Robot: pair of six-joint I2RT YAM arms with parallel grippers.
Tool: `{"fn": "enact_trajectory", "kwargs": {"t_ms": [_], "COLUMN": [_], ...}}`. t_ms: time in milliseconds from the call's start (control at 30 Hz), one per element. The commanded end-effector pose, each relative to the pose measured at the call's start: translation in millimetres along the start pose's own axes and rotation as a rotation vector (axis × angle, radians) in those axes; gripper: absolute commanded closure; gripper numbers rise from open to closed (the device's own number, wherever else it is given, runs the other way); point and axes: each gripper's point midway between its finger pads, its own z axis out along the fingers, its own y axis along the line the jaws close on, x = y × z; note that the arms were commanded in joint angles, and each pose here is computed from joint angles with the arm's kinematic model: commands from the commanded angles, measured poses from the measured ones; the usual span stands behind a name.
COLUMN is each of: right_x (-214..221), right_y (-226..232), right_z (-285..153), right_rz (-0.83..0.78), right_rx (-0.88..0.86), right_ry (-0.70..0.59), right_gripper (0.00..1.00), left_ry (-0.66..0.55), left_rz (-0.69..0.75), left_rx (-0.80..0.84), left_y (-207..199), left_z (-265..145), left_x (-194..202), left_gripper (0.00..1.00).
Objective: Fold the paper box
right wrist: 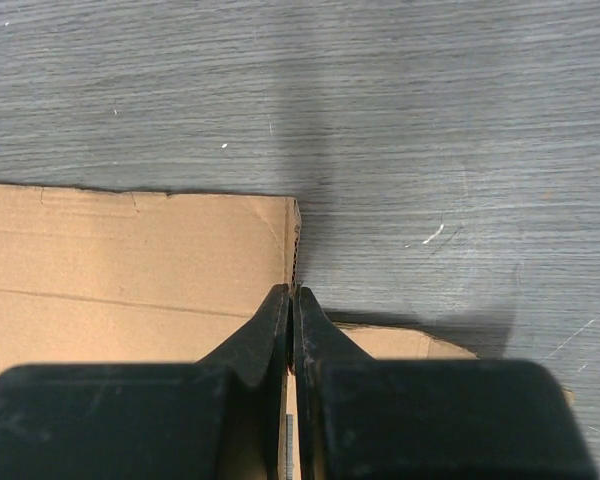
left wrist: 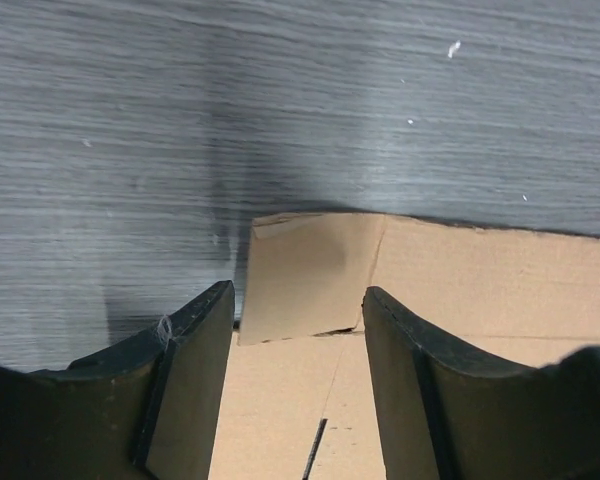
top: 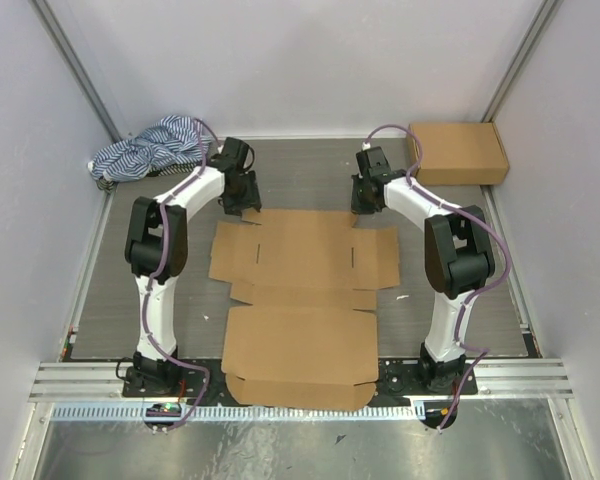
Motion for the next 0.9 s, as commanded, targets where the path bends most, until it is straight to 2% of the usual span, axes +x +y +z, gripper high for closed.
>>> {"fn": "enact_trajectory", "kwargs": {"t_ms": [0,200,400,600,767,867], "right_x": [-30.8,-37.8,-42.8,-47.1,-49.7,-51.8], "right_y": [5.8,8.2,8.6,10.4,13.0,15.5], "right_z": [-17.3,-19.9,-17.7,-12.6,-4.1,0.3], "right_rz": [-0.002,-0.004,-0.013,-0.019,-0.022,-0.019], "right_rx": [0.004,-0.002,0.003,0.004,0.003,-0.005], "right_ry": [-0.080,-0.092,-0.093,-0.090,-0.077,-0.073], "right_gripper": [0.99,0.99,0.99,0.99,0.99,0.99], "left_ry": [-0.008,0.015,-0.028,-0.064,-0.097,-0.113], "left_rz": [0.027,0.027,0.039,0.049,0.060,0.065], "left_rx": [-0.007,0.027,0.065,0.109,0.144,0.165], "left_y": [1.6,-4.5,-18.4,-34.0,-46.9,-55.9], "left_z": [-4.3,-2.3,-11.8,-17.3,-26.0,-30.2], "left_x": [2.9,14.9,8.7,0.6,-4.8,-8.5], "left_gripper": [0.39,0.43,0.59,0.67,0.79,0.80]}}
